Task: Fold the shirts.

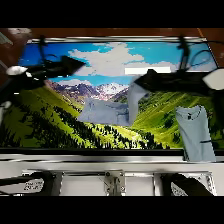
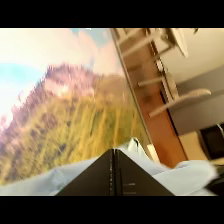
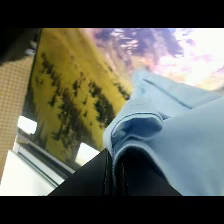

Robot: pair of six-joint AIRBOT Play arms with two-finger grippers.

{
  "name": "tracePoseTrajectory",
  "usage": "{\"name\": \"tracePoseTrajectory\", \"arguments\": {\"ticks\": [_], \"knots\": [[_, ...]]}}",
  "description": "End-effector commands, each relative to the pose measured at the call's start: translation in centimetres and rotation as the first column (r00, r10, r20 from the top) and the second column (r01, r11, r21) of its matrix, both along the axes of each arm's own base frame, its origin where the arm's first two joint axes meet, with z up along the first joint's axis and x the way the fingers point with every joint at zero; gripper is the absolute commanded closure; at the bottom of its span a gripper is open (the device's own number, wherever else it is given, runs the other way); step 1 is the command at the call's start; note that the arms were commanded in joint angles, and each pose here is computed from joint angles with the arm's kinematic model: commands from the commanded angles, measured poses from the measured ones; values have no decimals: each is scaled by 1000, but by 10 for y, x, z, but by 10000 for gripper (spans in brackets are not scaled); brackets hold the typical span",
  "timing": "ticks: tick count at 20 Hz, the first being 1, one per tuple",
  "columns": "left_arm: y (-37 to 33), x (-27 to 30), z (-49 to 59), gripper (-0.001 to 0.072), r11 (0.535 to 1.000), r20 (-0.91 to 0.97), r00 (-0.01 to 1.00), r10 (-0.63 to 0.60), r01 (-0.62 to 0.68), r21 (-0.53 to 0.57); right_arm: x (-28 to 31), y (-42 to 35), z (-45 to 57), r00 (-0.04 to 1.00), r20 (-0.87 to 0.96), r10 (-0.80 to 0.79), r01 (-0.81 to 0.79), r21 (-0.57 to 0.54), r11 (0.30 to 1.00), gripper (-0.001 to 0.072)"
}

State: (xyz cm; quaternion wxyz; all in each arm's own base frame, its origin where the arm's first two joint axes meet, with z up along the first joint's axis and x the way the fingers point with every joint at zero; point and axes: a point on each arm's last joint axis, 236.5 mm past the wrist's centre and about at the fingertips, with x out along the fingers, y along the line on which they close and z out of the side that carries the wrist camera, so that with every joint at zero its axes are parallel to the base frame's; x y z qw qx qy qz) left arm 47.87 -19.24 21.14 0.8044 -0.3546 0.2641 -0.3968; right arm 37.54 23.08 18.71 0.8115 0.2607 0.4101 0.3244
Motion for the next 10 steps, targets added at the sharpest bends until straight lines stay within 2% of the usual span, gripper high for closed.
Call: {"name": "tracePoseTrajectory", "arguments": {"ticks": [1, 4, 10], "knots": [[80, -37, 84, 675, 990, 192, 974, 120, -131, 47, 12, 87, -33, 999, 29, 39, -40, 32, 999, 653], [101, -76, 123, 675, 985, 267, 954, 137, -159, 62, 18, 142, -87, 999, -22, 32, -32, 41, 999, 653], [95, -127, 147, 675, 987, 329, 942, 67, -110, 115, 10, 207, -183, 971, -233, -45, 71, 103, 992, 652]]}}
